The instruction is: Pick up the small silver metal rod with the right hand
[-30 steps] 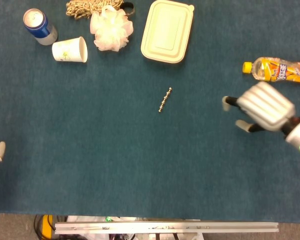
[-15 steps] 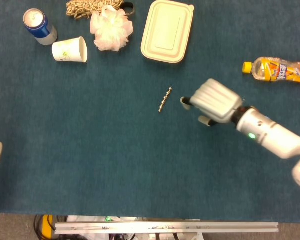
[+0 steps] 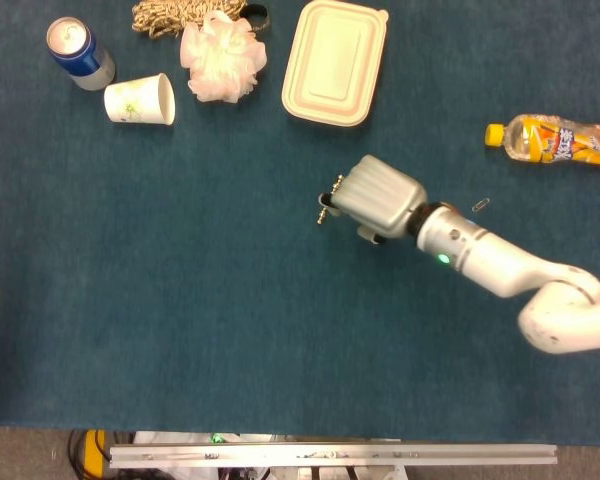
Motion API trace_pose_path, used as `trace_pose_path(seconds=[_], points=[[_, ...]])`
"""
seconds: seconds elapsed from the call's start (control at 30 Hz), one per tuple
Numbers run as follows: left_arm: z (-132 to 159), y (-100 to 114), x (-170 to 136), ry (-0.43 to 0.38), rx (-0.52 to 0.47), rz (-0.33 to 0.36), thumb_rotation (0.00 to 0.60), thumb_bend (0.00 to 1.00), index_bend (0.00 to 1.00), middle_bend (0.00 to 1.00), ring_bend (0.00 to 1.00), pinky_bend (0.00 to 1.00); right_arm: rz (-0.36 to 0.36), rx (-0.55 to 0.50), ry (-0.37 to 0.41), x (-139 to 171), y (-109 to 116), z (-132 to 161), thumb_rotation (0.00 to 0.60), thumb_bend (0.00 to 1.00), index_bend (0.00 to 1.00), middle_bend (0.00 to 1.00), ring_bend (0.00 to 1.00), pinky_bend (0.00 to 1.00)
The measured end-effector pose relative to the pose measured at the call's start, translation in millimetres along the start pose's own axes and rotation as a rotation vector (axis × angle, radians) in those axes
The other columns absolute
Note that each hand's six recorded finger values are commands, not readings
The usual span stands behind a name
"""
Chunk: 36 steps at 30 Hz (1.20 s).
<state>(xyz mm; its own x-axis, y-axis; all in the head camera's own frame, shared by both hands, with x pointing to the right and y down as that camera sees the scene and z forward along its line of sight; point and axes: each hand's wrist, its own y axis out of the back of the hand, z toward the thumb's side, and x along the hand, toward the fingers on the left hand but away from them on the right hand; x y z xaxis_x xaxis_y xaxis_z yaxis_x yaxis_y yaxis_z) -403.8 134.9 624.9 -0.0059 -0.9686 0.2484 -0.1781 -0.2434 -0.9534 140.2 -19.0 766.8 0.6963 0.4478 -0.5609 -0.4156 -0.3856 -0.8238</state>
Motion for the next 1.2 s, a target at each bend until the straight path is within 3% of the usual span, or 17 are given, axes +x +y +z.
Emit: trace_pose_path(seconds=[0.5,1.2], points=[[-11.4,0.8,-0.1,0.032,-0.011,0.004,0.6,0.32,0.06,0.11,0.09,0.06,-0.003,0.014,0.01,-38.7,-2.3,14.0,0.6,0.29,0.45,0.94,1.0,1.0],[-15.0,0.4,-3.0,0.04,-0.025,0.002,0.6,0.32,0.06,0.11,0.09,0.06,-0.004,0.021,-0.006,-46.4,-7.4,13.0,0.6,0.29,0.48,0.95,1.0,1.0]])
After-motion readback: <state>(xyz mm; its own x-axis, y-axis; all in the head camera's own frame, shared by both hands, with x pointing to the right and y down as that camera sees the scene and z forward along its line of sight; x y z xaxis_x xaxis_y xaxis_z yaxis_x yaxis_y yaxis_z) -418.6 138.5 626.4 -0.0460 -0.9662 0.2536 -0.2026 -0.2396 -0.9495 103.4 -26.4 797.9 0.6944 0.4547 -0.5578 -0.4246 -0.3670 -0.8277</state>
